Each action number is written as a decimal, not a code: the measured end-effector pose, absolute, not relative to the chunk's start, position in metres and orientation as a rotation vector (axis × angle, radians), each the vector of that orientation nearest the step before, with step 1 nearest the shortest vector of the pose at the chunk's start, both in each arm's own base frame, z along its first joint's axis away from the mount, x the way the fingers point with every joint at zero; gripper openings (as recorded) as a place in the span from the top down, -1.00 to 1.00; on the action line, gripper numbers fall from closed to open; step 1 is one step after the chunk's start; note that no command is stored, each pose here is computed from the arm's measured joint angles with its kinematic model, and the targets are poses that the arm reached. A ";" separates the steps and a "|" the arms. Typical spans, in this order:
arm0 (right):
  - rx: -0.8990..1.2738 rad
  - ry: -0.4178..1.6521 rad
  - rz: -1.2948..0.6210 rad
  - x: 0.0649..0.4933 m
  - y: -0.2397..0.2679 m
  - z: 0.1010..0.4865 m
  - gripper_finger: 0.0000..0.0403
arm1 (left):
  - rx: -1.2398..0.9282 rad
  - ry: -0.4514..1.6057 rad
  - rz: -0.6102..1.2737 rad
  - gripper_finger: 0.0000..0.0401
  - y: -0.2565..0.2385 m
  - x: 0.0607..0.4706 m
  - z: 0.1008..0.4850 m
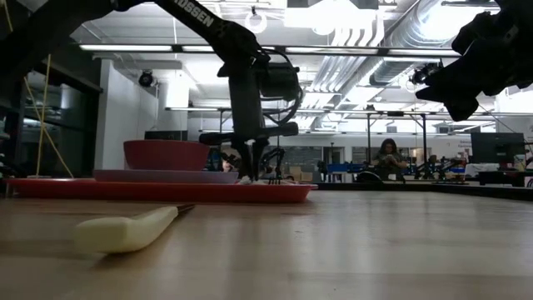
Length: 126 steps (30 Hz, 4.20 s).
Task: Set up tray
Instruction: Put the blue spoon on top of the brown napkin on the right side of the violet plate on the red tray, then put the yellow knife on top of the brown napkin on the left side of the blue fork on the red tray
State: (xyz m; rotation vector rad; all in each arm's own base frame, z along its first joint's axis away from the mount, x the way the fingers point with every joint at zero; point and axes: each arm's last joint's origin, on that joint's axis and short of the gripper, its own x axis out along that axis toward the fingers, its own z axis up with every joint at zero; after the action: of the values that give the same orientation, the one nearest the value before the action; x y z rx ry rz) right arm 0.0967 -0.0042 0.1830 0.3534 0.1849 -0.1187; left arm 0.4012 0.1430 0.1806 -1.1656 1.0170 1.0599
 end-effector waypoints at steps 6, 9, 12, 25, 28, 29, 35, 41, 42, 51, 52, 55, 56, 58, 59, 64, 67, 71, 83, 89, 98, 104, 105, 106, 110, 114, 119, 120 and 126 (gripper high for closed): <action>0.353 0.185 -0.119 0.097 -0.004 0.183 0.42 | -1.187 1.020 1.044 0.74 0.142 0.402 0.181; 0.353 0.185 -0.119 0.097 -0.004 0.183 0.41 | -1.189 1.020 1.042 0.76 0.142 0.402 0.181; 0.353 0.185 -0.118 0.097 -0.004 0.183 0.41 | -1.190 1.021 1.041 0.79 0.142 0.402 0.181; 0.350 0.186 -0.118 0.097 -0.004 0.183 0.41 | -1.200 1.057 0.992 0.61 0.141 0.402 0.181; 0.349 0.186 -0.118 0.097 -0.004 0.183 0.41 | -1.200 1.060 0.993 0.54 0.141 0.401 0.181; 0.350 0.186 -0.117 0.097 -0.004 0.183 0.41 | -1.202 1.061 0.991 0.52 0.141 0.401 0.181; 0.346 0.186 -0.116 0.097 -0.004 0.183 0.41 | -1.208 1.065 0.981 0.43 0.140 0.401 0.181; 0.346 0.187 -0.113 0.097 -0.004 0.183 0.42 | -1.212 1.067 0.976 0.41 0.140 0.402 0.181; 0.346 0.187 -0.113 0.097 -0.004 0.183 0.41 | -1.212 1.068 0.976 0.41 0.140 0.402 0.181; 0.336 0.188 -0.107 0.097 -0.004 0.183 0.41 | -1.183 1.048 0.978 0.40 0.143 0.407 0.210; 0.336 0.188 -0.107 0.097 -0.004 0.183 0.41 | -1.175 1.043 0.973 0.40 0.144 0.408 0.217; 0.336 0.188 -0.107 0.097 -0.004 0.183 0.41 | -1.154 1.025 0.982 0.41 0.145 0.409 0.235; 0.336 0.188 -0.107 0.097 -0.004 0.183 0.41 | -1.146 1.028 0.993 0.42 0.145 0.409 0.239; 0.336 0.189 -0.106 0.097 -0.004 0.183 0.42 | -1.134 1.024 0.997 0.42 0.143 0.409 0.249; 0.336 0.189 -0.105 0.097 -0.004 0.183 0.42 | -1.122 1.026 1.002 0.42 0.142 0.409 0.255; 0.379 0.186 -0.110 0.097 -0.004 0.183 0.41 | -1.033 1.084 0.987 0.41 0.126 0.406 0.280; 0.414 0.184 -0.117 0.097 -0.004 0.183 0.42 | -0.966 1.131 0.977 0.40 0.111 0.405 0.289; 0.415 0.183 -0.118 0.097 -0.004 0.183 0.41 | -0.842 1.185 1.007 0.42 0.084 0.403 0.297; 0.484 0.179 -0.126 0.097 -0.004 0.183 0.41 | -0.590 1.177 0.988 0.43 0.007 0.393 0.317; 0.634 0.161 -0.136 0.097 -0.004 0.184 0.41 | -0.531 1.074 0.944 0.43 -0.026 0.376 0.342; 0.656 0.060 -0.019 0.101 -0.002 0.197 0.41 | -0.490 0.926 0.908 0.43 -0.066 0.353 0.369; 0.657 0.065 0.050 0.113 0.000 0.199 0.41 | -0.475 0.852 0.885 0.43 -0.090 0.340 0.378; 0.657 0.070 0.063 0.116 0.000 0.200 0.41 | -0.474 0.846 0.877 0.43 -0.094 0.338 0.380; 0.656 0.076 0.074 0.118 0.001 0.199 0.41 | -0.472 0.835 0.875 0.43 -0.098 0.336 0.380; 0.651 0.085 0.114 0.130 0.006 0.199 0.41 | -0.463 0.806 0.862 0.43 -0.112 0.332 0.380; 0.649 0.071 0.163 0.139 0.012 0.200 0.41 | -0.456 0.803 0.859 0.43 -0.114 0.331 0.380; 0.652 0.050 0.183 0.146 0.020 0.200 0.41 | -0.402 0.826 0.853 0.43 -0.105 0.334 0.380; 0.653 0.044 0.180 0.147 0.022 0.200 0.41 | -0.389 0.832 0.850 0.43 -0.103 0.335 0.381; 0.657 -0.012 0.122 0.149 0.028 0.202 0.41 | -0.374 0.874 0.886 0.43 -0.083 0.306 0.377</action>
State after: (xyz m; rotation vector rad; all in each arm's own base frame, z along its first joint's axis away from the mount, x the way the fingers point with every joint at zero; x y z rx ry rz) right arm 0.1488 0.0284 0.2024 0.6567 -0.0120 0.1220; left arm 0.3059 -0.0827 0.3774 -0.3738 0.8739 0.8864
